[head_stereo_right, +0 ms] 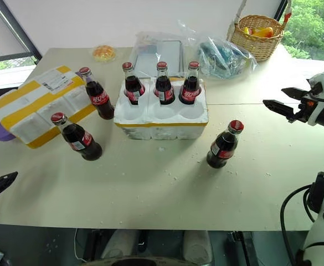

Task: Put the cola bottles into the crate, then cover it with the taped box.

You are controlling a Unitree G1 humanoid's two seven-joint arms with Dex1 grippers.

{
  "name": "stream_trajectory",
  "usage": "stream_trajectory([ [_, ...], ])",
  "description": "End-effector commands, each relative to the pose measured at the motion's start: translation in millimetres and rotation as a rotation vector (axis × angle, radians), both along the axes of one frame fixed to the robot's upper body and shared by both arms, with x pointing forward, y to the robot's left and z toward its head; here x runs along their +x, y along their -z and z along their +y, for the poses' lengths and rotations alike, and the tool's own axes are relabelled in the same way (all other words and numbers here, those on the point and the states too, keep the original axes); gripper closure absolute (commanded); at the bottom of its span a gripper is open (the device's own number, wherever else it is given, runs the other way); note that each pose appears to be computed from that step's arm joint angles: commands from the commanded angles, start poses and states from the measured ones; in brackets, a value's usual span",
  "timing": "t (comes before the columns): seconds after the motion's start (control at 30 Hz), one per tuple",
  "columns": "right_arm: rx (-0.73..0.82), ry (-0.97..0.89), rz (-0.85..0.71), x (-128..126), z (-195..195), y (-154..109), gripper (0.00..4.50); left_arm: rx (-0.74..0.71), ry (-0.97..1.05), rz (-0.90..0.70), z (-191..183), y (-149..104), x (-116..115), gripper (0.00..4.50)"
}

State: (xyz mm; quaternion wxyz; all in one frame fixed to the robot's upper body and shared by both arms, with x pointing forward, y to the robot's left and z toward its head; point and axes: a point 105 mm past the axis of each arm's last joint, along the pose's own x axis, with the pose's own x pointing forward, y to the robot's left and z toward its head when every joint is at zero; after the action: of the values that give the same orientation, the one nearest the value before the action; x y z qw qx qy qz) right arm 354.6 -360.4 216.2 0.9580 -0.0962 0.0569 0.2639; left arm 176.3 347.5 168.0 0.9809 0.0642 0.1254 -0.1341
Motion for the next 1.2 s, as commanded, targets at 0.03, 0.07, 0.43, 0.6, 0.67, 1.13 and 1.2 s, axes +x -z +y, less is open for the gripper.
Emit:
stream_trajectory([
  [0.03,-0.059,-0.067,-0.086,-8.6,1.7,-43.2,0.00,0.012,0.101,-0.017,-16.5,-13.8,9.7,0.06],
  [0.07,-0.064,-0.088,-0.089,-9.9,3.8,-48.8,0.00,0.015,0.119,-0.014,-18.9,-15.1,12.2,0.06],
  [0.43,-0.124,-0.596,-0.077,-49.9,100.5,-126.3,0.00,0.048,0.373,0.030,-56.7,-3.7,57.3,0.06],
  [0.6,-0.140,-0.746,-0.064,-72.9,131.0,-133.1,0.00,0.053,0.430,0.030,-64.7,1.9,75.6,0.06],
  [0.67,-0.145,-0.800,-0.053,-82.8,140.6,-134.5,0.00,0.060,0.446,0.030,-67.7,4.6,83.0,0.06],
  [1.13,-0.165,-0.936,-0.057,-102.3,166.2,-131.3,0.00,0.041,0.578,0.015,-102.1,8.9,110.6,0.06],
  [1.2,-0.162,-0.934,-0.059,-101.6,166.5,-130.3,0.00,0.038,0.583,0.016,-104.3,10.5,113.5,0.06],
])
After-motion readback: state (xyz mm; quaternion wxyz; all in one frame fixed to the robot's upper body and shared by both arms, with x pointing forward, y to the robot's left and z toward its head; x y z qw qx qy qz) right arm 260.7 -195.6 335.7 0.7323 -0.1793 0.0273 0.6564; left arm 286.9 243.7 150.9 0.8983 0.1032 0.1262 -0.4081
